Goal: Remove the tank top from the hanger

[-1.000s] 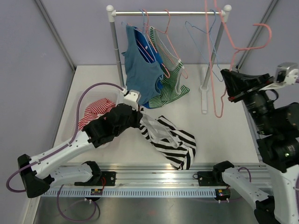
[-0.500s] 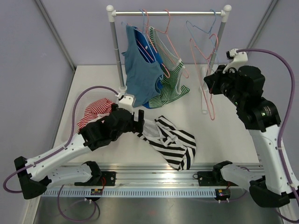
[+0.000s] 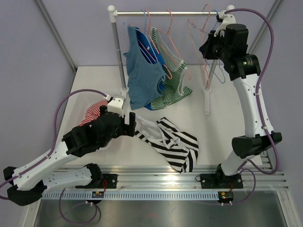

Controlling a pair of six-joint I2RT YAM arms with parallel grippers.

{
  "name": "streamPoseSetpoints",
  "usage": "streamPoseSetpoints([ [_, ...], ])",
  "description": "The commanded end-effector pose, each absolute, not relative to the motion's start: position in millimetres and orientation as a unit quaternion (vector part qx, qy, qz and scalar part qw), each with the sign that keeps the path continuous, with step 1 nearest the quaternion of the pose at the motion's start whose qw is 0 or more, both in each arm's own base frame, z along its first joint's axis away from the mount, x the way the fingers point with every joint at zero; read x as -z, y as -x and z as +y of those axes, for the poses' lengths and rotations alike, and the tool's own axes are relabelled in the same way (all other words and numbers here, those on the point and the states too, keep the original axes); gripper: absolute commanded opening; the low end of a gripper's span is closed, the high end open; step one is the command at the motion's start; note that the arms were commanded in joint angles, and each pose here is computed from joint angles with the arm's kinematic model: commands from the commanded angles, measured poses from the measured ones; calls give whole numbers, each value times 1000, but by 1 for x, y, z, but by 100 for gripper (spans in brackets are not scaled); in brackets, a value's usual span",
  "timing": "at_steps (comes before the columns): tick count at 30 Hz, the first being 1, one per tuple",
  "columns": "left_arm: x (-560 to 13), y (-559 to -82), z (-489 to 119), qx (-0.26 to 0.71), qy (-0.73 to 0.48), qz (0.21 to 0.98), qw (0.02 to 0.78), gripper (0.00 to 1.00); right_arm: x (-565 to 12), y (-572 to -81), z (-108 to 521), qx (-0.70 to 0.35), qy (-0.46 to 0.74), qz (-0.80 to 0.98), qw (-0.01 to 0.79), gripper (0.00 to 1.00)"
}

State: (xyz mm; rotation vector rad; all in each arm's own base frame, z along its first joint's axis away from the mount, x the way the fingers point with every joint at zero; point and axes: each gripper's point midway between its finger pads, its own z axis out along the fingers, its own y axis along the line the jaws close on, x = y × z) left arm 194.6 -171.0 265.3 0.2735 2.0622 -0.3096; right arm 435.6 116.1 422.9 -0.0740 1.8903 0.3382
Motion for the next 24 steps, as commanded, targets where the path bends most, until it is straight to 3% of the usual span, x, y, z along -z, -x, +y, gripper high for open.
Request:
streamPoseSetpoints([
  [1,-266,-199,-157,91,-102,851,508,99,-462,-447,123,-155,62,777,607,0],
  [8,-262,-199,-163,93,-108,853,502,99,-449,-489,126,-146,61,787,596,0],
  [17,-253,-200,-217,170,-142,850,478,99,-423,-488,129,-154,56,803,573,0],
  [18,-250,-203,-227,174,-149,850,475,99,-424,-486,129,-154,57,804,572,5],
  [21,-237,-204,-249,176,-169,854,459,99,-433,-474,130,-159,64,797,579,37],
  [24,-233,-204,-267,180,-192,850,456,99,-447,-459,126,-159,66,788,591,55],
])
